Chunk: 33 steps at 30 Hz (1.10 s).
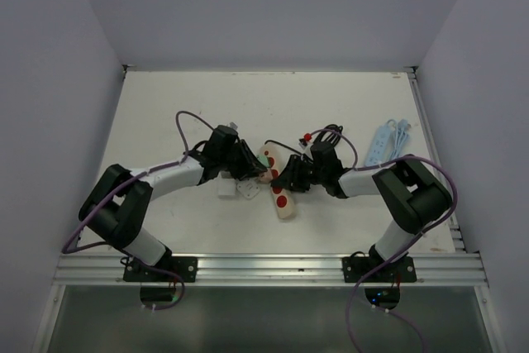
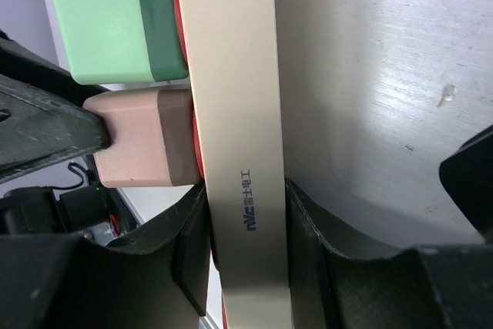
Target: Pull the plug off the socket
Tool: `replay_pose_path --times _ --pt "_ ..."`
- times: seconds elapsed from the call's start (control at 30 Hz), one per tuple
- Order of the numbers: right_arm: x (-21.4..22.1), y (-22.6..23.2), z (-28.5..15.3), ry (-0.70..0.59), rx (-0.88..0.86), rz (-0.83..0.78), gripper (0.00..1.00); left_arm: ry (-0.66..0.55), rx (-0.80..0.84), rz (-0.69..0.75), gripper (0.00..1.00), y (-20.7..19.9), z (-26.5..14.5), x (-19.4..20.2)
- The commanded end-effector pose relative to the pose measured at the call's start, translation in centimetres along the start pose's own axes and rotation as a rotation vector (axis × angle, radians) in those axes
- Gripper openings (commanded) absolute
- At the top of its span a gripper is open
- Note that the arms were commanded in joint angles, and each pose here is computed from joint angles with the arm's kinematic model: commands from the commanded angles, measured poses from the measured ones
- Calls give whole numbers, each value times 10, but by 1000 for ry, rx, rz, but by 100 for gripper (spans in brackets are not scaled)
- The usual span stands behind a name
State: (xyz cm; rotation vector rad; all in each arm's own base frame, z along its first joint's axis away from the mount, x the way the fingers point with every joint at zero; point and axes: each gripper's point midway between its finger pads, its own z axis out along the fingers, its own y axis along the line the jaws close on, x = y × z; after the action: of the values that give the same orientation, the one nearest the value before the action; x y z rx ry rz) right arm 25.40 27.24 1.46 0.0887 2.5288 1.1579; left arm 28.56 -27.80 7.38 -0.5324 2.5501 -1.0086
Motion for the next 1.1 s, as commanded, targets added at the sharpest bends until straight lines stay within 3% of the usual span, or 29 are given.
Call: replay_pose_path --times 0.0,0.17,0.33,0.57,0.6,0.67,0.8,1.07 --pt "65 -155 -48 92 650 182 0 -222 180 20 0 -55 -42 -62" --pt "64 -153 -48 86 640 184 0 -178 183 59 0 -69 -25 -33" --pt "64 -148 -48 82 610 180 0 -197 184 71 3 -68 -23 -33" --pt "64 -139 -42 95 549 174 0 -210 155 101 56 -60 -22 -32" --pt "65 -137 -42 100 537 178 0 -206 145 105 70 -56 -20 -30" --pt "66 -136 -41 100 528 178 0 -195 135 117 80 -54 -17 -26" --pt "65 -134 -39 102 515 174 0 -170 109 131 81 -47 -6 -19" --pt "66 -132 -36 111 496 178 0 -124 88 153 68 -46 19 -6"
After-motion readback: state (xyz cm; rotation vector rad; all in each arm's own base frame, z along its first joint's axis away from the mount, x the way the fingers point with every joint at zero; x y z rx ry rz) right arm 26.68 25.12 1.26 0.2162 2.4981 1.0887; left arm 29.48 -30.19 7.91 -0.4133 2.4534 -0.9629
